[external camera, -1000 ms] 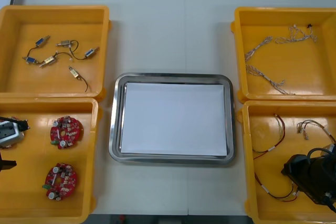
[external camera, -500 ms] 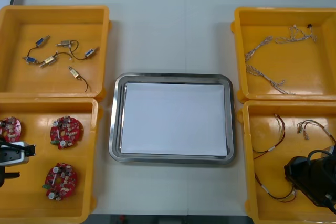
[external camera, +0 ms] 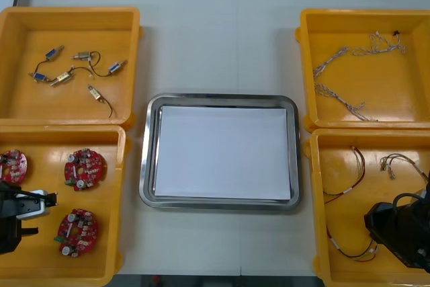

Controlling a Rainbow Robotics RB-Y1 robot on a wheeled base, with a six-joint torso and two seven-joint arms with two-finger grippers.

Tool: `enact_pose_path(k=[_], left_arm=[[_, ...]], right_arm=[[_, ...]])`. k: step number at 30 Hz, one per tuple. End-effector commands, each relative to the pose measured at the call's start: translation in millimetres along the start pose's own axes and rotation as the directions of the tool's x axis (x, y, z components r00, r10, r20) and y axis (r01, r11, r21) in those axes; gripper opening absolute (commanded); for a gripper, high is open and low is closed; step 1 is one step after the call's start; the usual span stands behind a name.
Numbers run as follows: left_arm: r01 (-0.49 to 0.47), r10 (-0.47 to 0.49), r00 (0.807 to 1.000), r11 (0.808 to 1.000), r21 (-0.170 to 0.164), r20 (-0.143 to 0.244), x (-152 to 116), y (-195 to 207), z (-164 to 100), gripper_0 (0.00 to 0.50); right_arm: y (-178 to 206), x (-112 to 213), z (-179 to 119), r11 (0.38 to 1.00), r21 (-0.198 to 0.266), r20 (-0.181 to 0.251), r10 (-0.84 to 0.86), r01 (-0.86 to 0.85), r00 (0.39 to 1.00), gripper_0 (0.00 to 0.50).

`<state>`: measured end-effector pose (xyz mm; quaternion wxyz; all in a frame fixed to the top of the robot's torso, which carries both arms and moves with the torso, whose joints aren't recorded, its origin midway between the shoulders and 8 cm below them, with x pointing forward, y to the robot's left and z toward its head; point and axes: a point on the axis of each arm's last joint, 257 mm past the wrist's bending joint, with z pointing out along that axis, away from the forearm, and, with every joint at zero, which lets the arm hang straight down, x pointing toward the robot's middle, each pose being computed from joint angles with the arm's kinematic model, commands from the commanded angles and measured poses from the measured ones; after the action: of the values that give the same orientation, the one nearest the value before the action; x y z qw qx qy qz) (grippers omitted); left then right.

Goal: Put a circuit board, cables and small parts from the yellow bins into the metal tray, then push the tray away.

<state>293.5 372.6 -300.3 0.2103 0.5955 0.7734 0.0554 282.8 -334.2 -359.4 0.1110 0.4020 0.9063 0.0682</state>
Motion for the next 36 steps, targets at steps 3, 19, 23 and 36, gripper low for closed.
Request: enact_pose_path(k=[3, 19, 23, 36], left_arm=[[-0.014, 0.014, 1.000, 1.000, 0.010, 0.004, -6.7, -6.8, 7.8, 0.500], [-0.033, 0.034, 0.999, 0.998, 0.054, -0.016, -3.2, -29.6, 19.2, 0.479], [-0.037, 0.039, 0.999, 0.997, 0.065, -0.015, -4.6, -35.2, 22.4, 0.479], [-0.057, 0.059, 0.998, 0.995, 0.087, -0.023, -5.5, -50.1, 30.3, 0.409]], right_arm=[[18.9, -15.6, -14.8, 0.999, -0.016, 0.031, -0.042, 0.043, 0.999, 0.000], [20.9, -58.4, -54.3, 1.000, 0.006, 0.070, -0.029, 0.029, 0.997, 0.000], [16.8, -70.1, -62.4, 1.000, 0.010, 0.092, -0.022, 0.022, 0.996, 0.000], [-12.2, -107.8, -75.3, 0.998, 0.059, 0.133, 0.019, -0.027, 0.991, 0.000]])
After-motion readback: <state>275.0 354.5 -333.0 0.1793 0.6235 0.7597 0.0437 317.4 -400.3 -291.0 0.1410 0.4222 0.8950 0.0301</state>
